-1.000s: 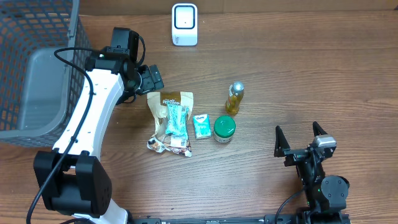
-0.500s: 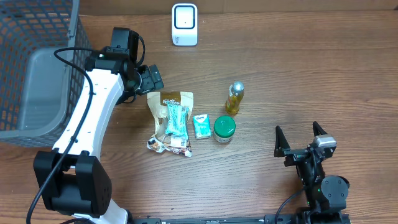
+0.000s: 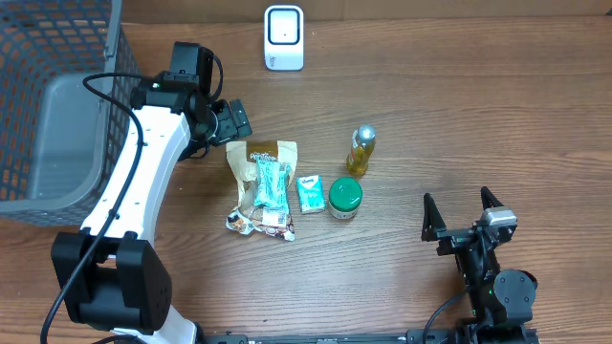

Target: Scan the item barcode

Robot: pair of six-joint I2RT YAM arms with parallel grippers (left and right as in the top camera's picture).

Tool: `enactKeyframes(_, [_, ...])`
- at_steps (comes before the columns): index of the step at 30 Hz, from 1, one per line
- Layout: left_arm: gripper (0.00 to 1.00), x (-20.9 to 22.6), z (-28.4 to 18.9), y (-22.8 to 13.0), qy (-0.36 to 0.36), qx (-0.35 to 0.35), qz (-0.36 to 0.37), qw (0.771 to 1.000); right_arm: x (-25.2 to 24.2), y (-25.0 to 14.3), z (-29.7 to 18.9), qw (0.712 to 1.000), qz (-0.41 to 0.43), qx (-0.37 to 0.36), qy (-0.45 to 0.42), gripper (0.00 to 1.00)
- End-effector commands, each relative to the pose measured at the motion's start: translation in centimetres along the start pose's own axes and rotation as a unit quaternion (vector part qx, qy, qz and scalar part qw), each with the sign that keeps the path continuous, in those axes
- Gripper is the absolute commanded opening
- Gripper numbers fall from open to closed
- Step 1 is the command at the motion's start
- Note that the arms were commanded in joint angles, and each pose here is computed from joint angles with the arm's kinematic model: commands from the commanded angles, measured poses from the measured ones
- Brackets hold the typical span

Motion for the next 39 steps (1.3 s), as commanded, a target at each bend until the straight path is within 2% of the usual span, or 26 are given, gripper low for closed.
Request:
enactKeyframes(1, [1.0, -0.09, -0.31, 0.39, -0.003, -0.005, 0.005, 1.0, -0.18, -0.03, 0.0, 1.0, -0.003, -0.005, -0.004, 1.0])
enactKeyframes(39, [1.0, -0.09, -0.31, 0.39, -0.003, -0.005, 0.005, 1.0, 0.47, -0.56, 0.1, 1.0, -0.002, 0.007, 0.011, 1.0])
Point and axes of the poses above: each gripper's point midway between its finger pads, its own z axis out along the fingers, its own x axis along the line the jaws close on, y = z × x, the point moved 3 cm from there along -z, back along the fingers, and after that the axes turned 14 degrees about z, right-handed, at the moved point
